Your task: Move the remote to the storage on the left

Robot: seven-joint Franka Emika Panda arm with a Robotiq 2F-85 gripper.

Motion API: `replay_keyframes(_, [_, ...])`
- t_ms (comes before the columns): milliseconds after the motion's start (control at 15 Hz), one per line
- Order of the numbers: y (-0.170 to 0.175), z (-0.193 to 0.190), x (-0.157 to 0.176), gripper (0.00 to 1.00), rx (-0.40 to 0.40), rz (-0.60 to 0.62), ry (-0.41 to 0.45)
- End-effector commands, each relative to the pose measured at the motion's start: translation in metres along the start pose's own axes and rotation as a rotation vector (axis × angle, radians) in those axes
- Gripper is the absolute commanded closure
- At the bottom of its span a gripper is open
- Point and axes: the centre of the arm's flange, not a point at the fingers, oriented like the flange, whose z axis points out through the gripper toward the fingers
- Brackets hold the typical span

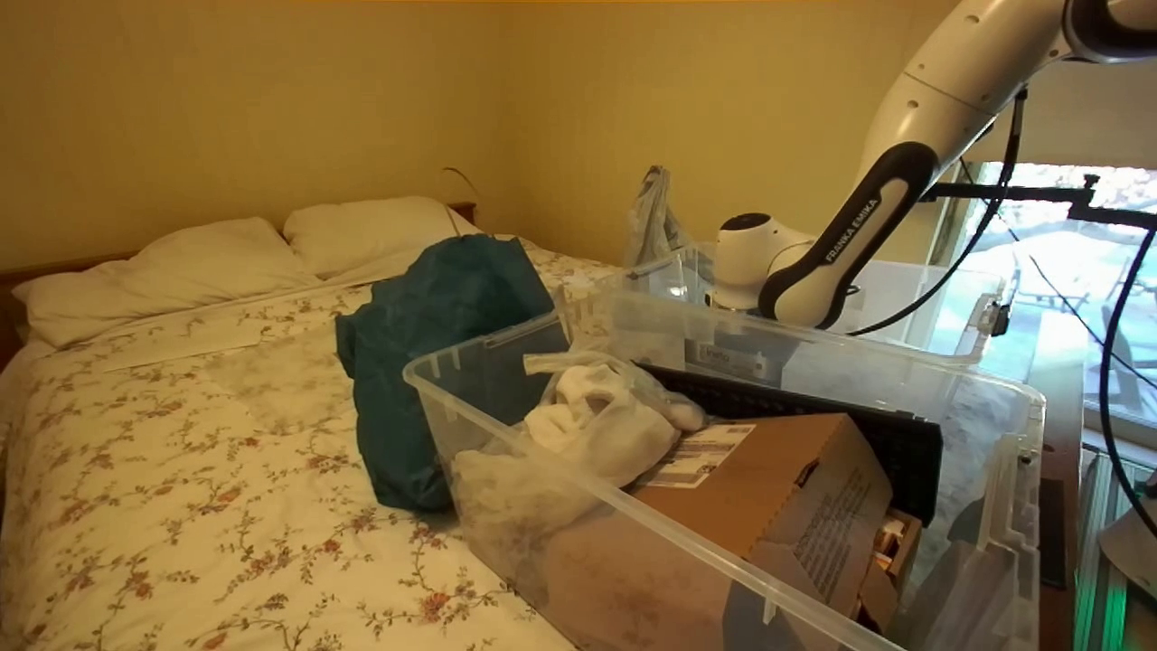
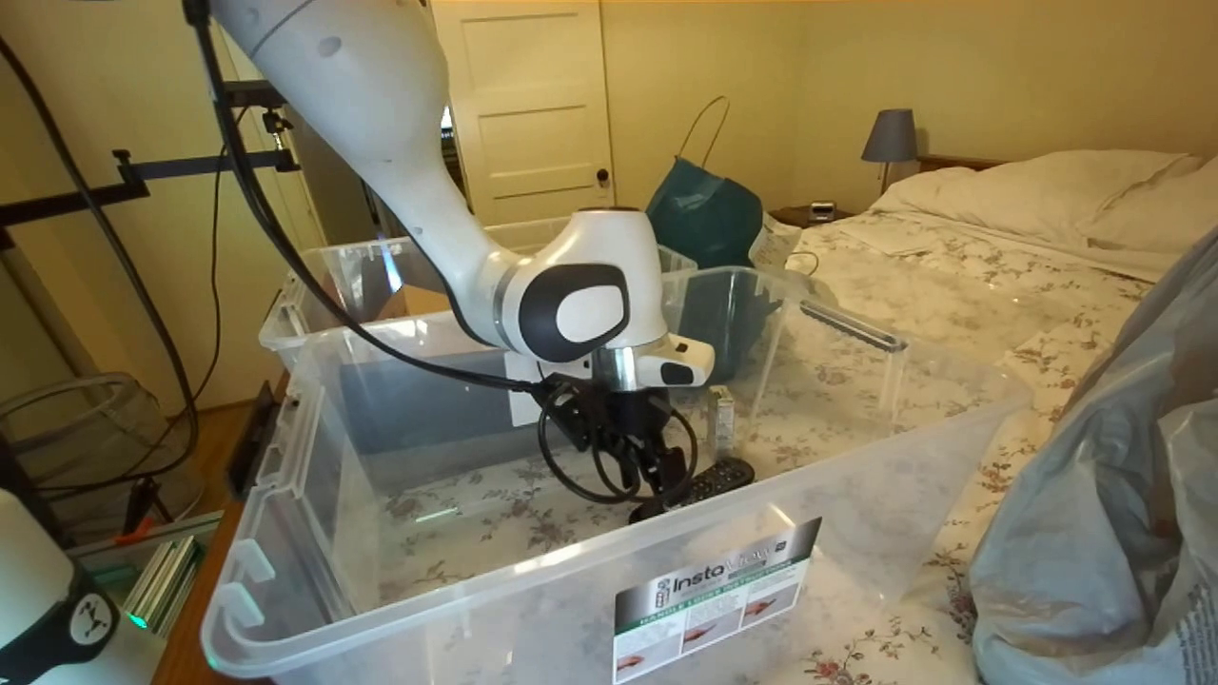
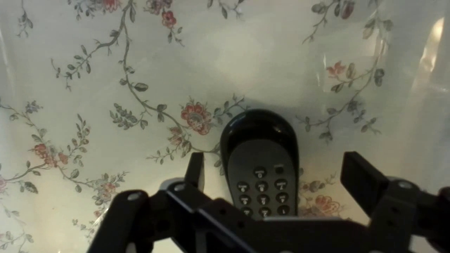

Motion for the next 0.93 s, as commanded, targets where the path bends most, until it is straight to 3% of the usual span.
replay_keyframes(0, [-0.018,0.015,0.012,0.00,-0.026,0.002,-0.017])
replay_keyframes(200, [-0.017,0.022,0.019,0.02,-0.039,0.028,-0.012])
replay_keyframes(333, [-0.009,0.022,0.025,0.26,-0.041,0.057,-0.014])
replay_keyframes(600, [0.008,0.032,0.037,0.55,-0.033,0.111,-0.113])
replay_keyframes(733, [0.013,0.031,0.040,0.64,-0.032,0.136,-0.147])
replay_keyframes(867, [0.015,0.027,0.039,0.65,-0.031,0.149,-0.169])
